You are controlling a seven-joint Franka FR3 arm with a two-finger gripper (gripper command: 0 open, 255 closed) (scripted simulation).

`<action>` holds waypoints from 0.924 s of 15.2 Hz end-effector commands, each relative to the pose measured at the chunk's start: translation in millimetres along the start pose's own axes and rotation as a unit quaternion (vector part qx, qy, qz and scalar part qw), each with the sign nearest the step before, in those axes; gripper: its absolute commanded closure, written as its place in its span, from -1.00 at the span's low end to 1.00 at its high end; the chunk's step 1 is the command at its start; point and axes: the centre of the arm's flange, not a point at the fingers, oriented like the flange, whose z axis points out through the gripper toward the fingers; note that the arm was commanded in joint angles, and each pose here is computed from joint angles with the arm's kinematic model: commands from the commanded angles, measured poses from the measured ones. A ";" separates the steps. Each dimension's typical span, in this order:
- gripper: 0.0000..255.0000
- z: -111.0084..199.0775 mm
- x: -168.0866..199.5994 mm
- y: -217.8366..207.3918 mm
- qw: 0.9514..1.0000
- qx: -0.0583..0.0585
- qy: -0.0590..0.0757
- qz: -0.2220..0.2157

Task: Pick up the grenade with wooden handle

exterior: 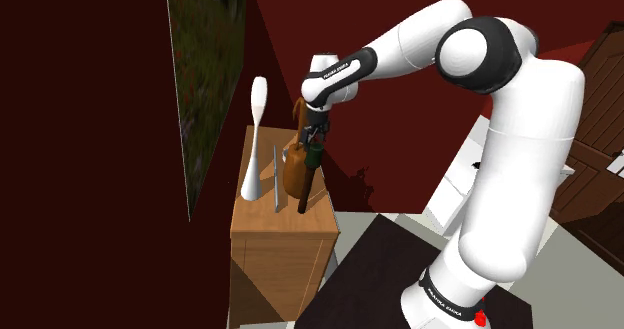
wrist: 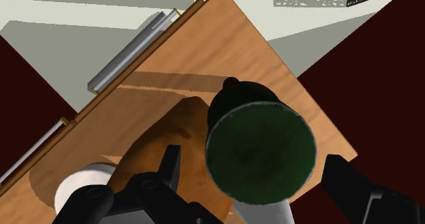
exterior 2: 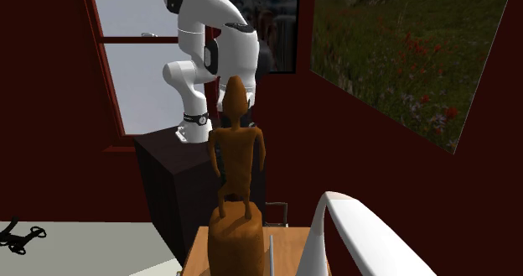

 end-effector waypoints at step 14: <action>1.00 8.5 -0.1 -1.2 1.000 0.000 0.000 0.000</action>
